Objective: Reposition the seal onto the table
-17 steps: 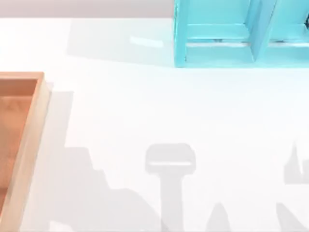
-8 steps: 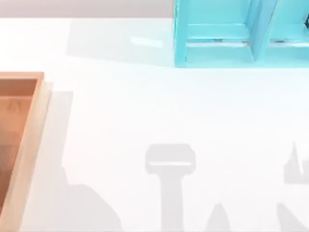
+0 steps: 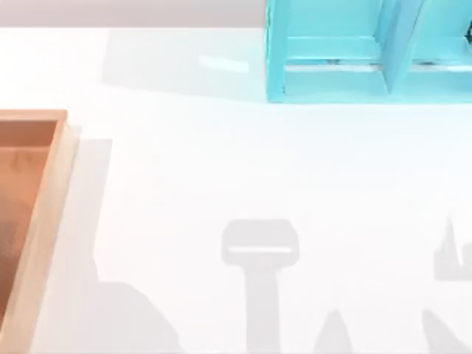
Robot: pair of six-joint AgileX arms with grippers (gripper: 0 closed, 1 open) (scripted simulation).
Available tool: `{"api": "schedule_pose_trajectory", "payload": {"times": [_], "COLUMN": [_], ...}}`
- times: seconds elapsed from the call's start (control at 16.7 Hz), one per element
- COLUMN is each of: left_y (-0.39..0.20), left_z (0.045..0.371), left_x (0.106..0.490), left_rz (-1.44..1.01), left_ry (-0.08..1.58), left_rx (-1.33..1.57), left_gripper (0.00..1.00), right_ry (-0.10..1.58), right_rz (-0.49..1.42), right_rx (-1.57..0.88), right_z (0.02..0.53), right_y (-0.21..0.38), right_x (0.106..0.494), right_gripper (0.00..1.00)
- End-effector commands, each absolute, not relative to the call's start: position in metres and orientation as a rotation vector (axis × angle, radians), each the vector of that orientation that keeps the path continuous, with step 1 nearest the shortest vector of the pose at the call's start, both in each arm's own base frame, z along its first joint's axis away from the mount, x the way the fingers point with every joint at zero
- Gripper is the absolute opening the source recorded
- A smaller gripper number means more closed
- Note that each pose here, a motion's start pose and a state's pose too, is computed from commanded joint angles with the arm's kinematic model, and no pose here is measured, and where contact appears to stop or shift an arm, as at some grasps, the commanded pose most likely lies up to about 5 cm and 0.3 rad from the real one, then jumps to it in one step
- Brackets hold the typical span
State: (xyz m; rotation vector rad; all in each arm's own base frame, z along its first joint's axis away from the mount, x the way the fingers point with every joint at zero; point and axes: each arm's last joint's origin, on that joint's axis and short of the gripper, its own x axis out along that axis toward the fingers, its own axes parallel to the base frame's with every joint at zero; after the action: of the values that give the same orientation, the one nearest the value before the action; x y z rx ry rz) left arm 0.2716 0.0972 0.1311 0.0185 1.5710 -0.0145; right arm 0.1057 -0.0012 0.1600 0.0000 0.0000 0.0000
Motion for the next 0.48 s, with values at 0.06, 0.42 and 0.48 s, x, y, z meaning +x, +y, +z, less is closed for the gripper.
{"api": "schedule_pose_trajectory", "payload": {"times": [0.06, 0.42, 0.48], "left_y": [0.0972, 0.0972, 0.0972], "left_z": [0.1311, 0.1311, 0.1311], "left_x": [0.2716, 0.2716, 0.2716], "left_rz": [-0.014, -0.014, -0.014], "left_ry": [1.571, 1.571, 1.571], "left_rx": [0.018, 0.018, 0.018], "left_gripper": [0.77, 0.32, 0.25], "right_ry": [0.000, 0.000, 0.000], "right_rz": [0.000, 0.000, 0.000], "right_rx": [0.000, 0.000, 0.000], "right_z": [0.1600, 0.1600, 0.1600], "right_y": [-0.0012, -0.0012, -0.0012], "right_x": [0.1057, 0.1057, 0.1057], "right_gripper": [1.00, 1.00, 1.00]}}
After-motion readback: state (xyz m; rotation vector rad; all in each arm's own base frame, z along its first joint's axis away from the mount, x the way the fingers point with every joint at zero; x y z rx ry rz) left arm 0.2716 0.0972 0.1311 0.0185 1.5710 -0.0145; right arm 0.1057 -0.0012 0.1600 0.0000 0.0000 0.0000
